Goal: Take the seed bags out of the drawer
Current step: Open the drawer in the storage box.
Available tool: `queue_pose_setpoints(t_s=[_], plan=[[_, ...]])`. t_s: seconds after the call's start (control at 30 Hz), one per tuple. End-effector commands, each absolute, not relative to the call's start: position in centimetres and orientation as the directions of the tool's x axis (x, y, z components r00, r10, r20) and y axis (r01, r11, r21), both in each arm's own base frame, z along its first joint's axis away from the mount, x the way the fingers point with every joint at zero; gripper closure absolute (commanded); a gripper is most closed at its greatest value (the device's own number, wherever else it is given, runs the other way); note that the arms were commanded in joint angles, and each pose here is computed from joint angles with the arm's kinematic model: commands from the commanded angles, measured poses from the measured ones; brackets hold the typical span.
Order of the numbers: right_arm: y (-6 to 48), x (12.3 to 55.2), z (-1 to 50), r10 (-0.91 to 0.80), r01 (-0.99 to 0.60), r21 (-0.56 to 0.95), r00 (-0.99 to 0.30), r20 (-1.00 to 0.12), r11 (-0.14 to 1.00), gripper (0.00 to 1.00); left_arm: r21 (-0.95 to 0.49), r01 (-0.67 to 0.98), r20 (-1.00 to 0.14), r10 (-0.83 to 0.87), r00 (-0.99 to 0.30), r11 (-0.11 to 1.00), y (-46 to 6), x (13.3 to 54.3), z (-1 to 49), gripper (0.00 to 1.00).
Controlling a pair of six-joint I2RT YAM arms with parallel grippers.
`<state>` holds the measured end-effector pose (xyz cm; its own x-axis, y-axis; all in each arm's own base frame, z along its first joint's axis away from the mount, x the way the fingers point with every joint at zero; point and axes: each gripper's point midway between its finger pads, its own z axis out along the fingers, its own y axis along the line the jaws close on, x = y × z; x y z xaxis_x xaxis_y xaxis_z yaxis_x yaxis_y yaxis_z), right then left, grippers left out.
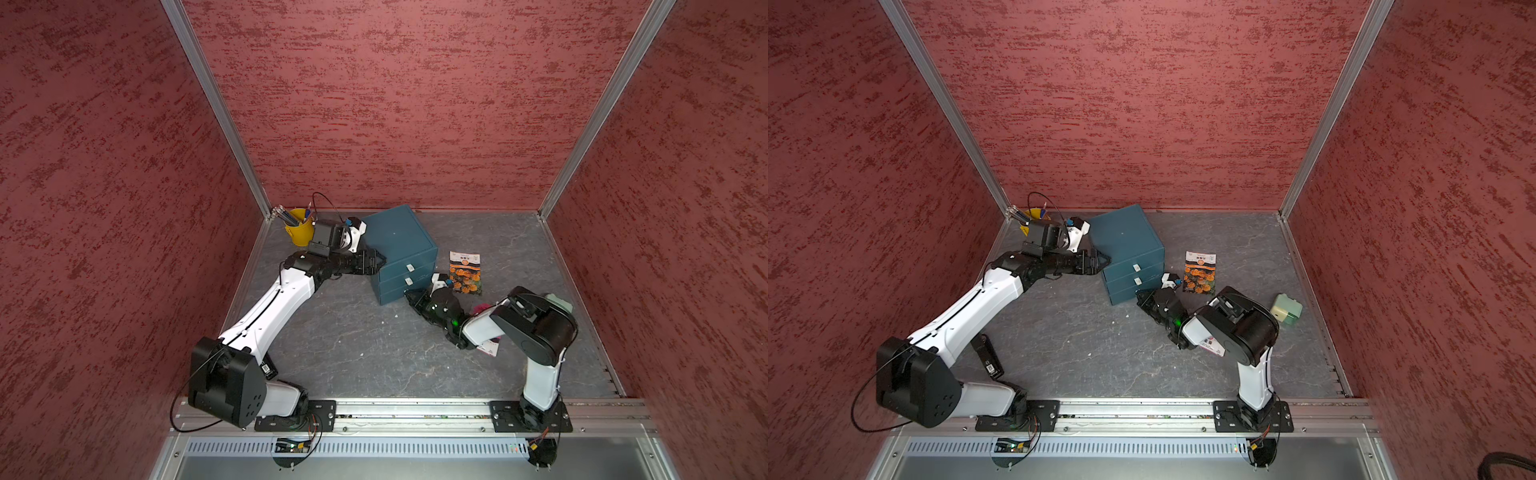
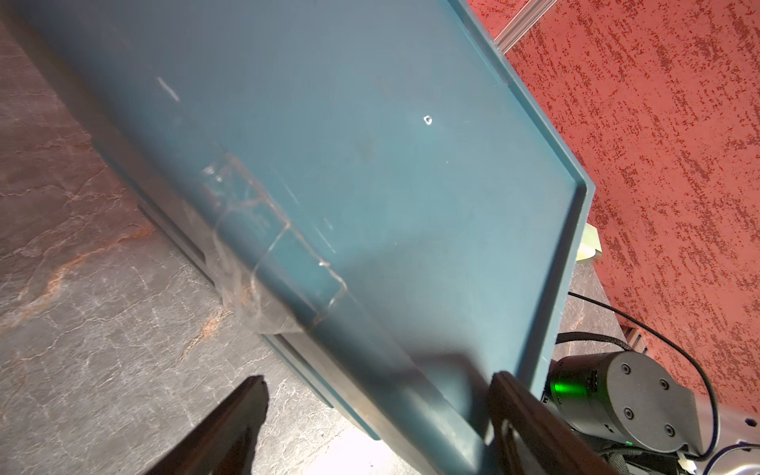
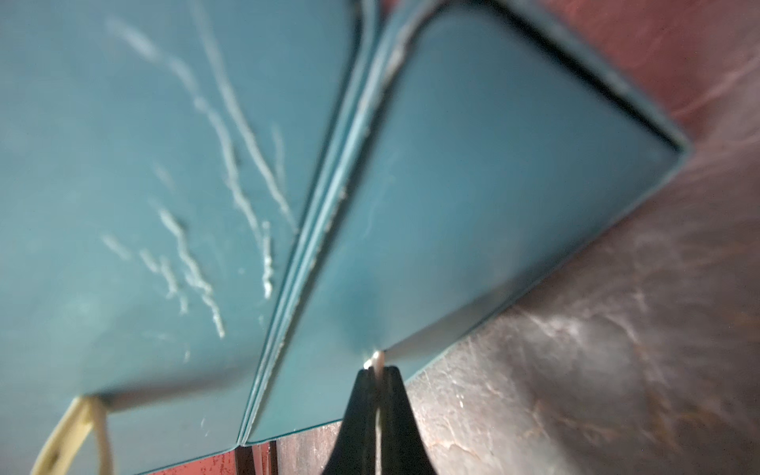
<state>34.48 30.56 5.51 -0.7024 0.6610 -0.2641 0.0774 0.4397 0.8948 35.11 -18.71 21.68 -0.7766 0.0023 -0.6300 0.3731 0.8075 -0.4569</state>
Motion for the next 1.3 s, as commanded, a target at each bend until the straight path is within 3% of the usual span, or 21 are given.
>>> queue_pose_setpoints(t_s=[0.0,0.77,1.27], plan=[[29.6,34.1,5.4,0.666,0.086,0.889,-0.695,-0.271,0.45,1.0,-0.412,0.308,-0.53,0.05,-0.847,0.857,-17.0,33.4,17.6,0.13],[25.6,23.2,5.8,0.523,0.133,0.776,-0.806,-0.277,0.617,1.0,-0.408,0.305,-0.544,0.039,-0.838,0.86,-16.9,33.8,18.3,0.13],[24.6,20.3,5.4,0.491,0.149,0.737,-0.828,-0.271,0.659,1.0,-0.403,0.308,-0.551,0.04,-0.834,0.862,-16.9,33.9,18.8,0.13]])
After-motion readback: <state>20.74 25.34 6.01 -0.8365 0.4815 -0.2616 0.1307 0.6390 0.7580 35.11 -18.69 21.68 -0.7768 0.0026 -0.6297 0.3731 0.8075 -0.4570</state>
